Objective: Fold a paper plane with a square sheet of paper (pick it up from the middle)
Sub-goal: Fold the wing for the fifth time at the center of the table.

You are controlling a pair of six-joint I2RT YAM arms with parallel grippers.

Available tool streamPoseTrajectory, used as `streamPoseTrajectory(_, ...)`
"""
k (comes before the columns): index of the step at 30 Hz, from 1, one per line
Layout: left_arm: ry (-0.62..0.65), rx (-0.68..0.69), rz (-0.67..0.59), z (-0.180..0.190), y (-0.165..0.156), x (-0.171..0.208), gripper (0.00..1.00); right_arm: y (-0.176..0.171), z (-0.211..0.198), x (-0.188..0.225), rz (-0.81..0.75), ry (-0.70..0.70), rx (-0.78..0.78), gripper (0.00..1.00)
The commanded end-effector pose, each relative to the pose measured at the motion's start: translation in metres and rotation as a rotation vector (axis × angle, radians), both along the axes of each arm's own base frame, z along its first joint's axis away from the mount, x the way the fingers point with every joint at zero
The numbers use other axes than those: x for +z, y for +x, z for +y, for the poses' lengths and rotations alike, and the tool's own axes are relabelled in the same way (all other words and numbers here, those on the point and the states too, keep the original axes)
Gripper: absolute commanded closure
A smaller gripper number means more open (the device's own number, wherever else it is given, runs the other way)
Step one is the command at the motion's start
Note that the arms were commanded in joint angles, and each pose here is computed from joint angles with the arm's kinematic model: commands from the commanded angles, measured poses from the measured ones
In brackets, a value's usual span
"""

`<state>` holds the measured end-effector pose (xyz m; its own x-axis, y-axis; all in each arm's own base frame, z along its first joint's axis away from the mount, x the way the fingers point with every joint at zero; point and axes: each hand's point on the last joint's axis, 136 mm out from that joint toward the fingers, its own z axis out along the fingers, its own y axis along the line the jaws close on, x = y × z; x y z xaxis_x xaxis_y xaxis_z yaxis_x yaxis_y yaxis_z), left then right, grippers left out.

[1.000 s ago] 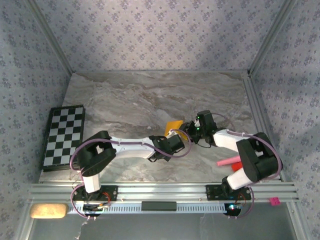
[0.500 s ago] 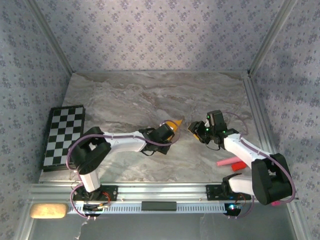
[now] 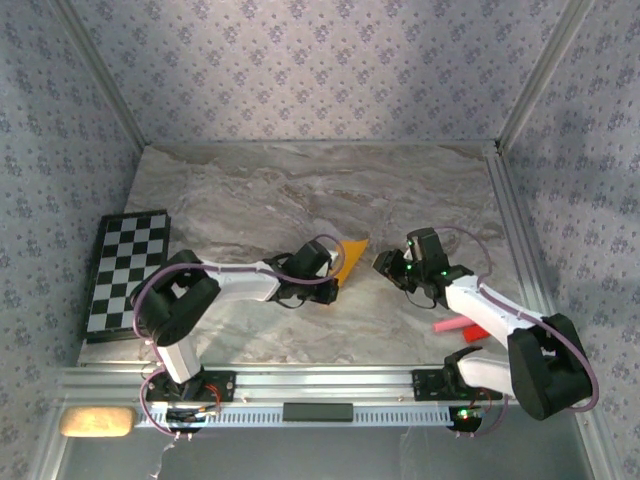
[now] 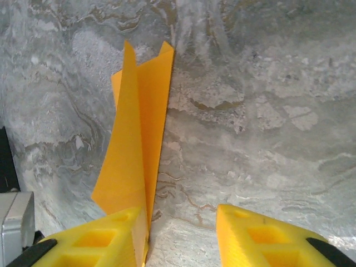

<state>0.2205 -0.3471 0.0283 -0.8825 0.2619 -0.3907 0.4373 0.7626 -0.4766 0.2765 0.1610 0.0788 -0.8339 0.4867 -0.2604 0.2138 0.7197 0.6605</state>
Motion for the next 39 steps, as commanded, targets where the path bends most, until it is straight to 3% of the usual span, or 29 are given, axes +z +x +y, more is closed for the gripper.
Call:
streamPoseTrajectory(1, -0.132, -0.049, 0.053, -0.02, -0.004, 0.017, 1.0, 0.001, 0.008, 0.004, -0.044, 0.003, 0.068, 0.63)
streamPoseTrajectory(9, -0.256, -0.038, 0.202, -0.025, -0.003, 0.012, 1.0, -0.003, 0.034, -0.001, -0.04, 0.094, 0.174, 0.64)
streamPoseTrajectory(19, -0.304, -0.041, 0.239, -0.032, -0.003, 0.007, 1.0, -0.007, 0.045, -0.007, -0.036, 0.106, 0.224, 0.69)
streamPoseTrajectory(28, -0.384, -0.054, 0.29, -0.042, -0.003, 0.008, 1.0, -0.007, 0.053, -0.016, -0.026, 0.125, 0.26, 0.83)
streamPoseTrajectory(39, -0.459, -0.018, 0.355, -0.046, -0.002, 0.001, 1.0, 0.004, 0.048, -0.023, -0.017, 0.177, 0.238, 0.86)
